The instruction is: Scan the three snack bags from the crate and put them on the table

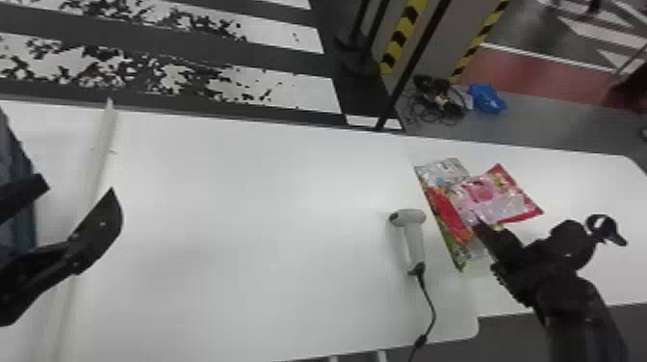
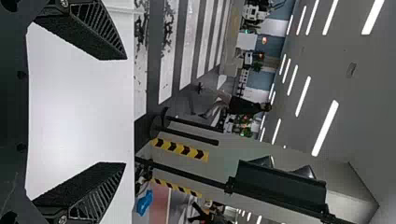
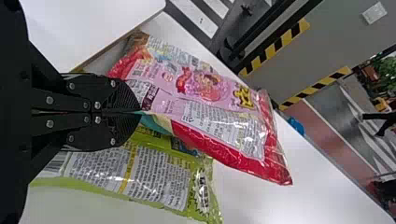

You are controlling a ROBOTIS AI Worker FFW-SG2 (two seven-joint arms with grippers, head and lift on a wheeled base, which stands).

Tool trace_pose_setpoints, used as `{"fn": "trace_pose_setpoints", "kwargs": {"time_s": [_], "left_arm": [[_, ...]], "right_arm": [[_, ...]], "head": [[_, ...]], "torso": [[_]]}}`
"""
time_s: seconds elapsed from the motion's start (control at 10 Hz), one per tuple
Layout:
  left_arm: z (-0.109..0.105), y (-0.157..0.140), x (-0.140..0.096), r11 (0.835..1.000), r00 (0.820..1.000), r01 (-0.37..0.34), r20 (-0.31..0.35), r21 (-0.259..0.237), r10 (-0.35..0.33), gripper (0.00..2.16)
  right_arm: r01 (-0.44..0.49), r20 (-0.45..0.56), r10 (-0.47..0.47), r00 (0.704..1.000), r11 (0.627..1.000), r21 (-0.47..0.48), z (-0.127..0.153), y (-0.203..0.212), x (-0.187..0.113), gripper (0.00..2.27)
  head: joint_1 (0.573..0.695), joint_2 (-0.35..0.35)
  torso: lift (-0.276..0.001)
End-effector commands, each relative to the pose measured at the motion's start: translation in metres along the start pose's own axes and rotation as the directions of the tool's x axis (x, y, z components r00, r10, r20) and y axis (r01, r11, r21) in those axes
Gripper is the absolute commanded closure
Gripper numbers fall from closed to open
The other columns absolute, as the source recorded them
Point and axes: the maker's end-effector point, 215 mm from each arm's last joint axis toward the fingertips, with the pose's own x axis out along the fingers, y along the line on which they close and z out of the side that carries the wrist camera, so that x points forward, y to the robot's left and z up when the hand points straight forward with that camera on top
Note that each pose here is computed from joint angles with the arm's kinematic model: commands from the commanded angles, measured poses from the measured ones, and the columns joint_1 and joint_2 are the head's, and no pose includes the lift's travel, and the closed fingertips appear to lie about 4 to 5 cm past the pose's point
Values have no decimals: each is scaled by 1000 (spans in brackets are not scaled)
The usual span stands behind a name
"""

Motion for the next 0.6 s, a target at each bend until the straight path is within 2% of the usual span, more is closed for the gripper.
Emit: {"fn": "trace_pose_setpoints", "kwargs": {"time_s": [0.0,0.1,0.2,0.3,0.5], "left_arm": [[0,-2,0,1000,1000,2,-1,-2,-2,56],[0,-2,0,1000,1000,1,2,0,-1,56],[-1,-4,1,1000,1000,7,0,-6,-7,56],[0,-5,2,1000,1000,8,1,-6,-8,56],[3,-7,2,1000,1000,12,8,-5,-12,56]], "right_arm": [[24,-30,-25,999,999,-25,-11,-6,-4,586],[41,-8,-42,999,997,-59,-4,-7,-12,-2],[66,29,-63,998,991,-113,8,-2,-24,9],[107,110,-88,990,977,-182,27,6,-38,56],[103,298,-15,954,954,-282,70,47,-73,49]], "head": [[695,-350],[695,-350],[695,-350],[695,-350],[695,-350]], "torso": [[-94],[-94],[-94],[-94],[-94]]}}
